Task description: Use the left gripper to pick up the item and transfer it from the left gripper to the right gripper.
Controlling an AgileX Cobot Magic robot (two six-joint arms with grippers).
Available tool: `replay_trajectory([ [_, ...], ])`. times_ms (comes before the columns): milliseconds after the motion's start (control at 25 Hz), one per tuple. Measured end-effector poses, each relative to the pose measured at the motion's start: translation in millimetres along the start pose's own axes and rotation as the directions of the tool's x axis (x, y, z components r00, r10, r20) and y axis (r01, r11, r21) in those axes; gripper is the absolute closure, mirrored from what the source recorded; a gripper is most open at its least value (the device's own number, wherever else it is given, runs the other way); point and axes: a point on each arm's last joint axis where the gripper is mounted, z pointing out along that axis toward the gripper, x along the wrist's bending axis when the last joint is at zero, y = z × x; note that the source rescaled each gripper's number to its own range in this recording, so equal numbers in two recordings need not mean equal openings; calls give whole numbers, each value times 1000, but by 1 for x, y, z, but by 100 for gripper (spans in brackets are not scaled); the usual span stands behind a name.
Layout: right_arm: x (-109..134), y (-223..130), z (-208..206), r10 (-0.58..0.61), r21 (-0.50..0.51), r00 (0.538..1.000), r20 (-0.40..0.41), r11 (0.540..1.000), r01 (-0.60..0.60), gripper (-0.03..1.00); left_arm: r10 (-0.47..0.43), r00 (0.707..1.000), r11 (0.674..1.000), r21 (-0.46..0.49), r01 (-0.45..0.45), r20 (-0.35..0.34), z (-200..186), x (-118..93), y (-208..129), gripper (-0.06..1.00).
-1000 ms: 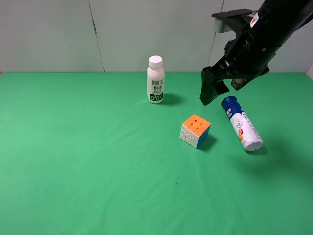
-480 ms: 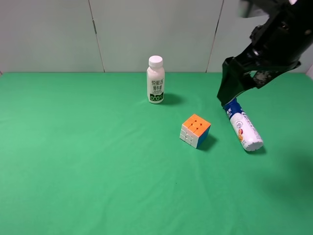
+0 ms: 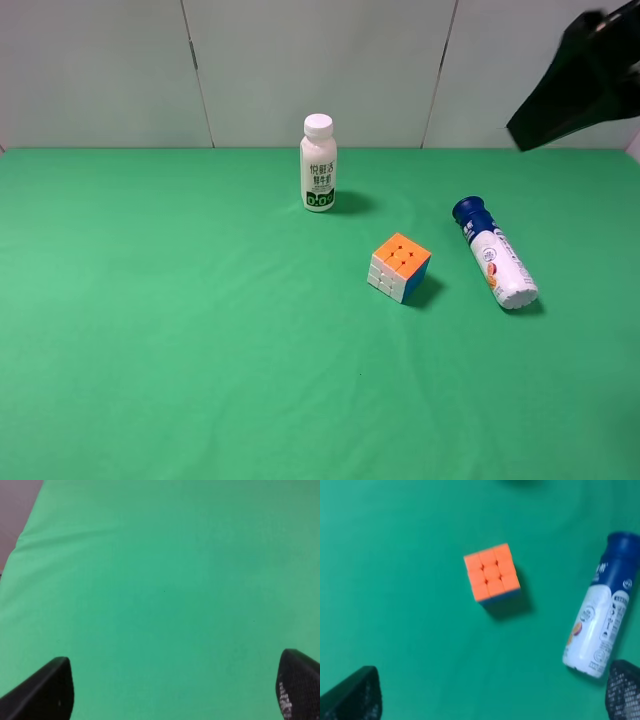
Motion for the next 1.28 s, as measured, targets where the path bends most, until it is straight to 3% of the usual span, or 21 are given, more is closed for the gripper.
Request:
replay_trajectory([
  [680, 10, -50, -74, 39, -254, 999, -3, 967, -39, -3, 0, 1000, 1000, -2, 0, 0, 0, 0, 0, 38],
  [1040, 0, -127, -31, 73, -144, 995, 62, 988, -63, -3, 0, 1000, 1000, -2, 0, 0, 0, 0, 0, 38],
  [1280, -9, -170, -14, 215, -263, 963, 162, 950, -168, -3, 0, 1000, 1000, -2, 0, 0, 0, 0, 0, 38],
])
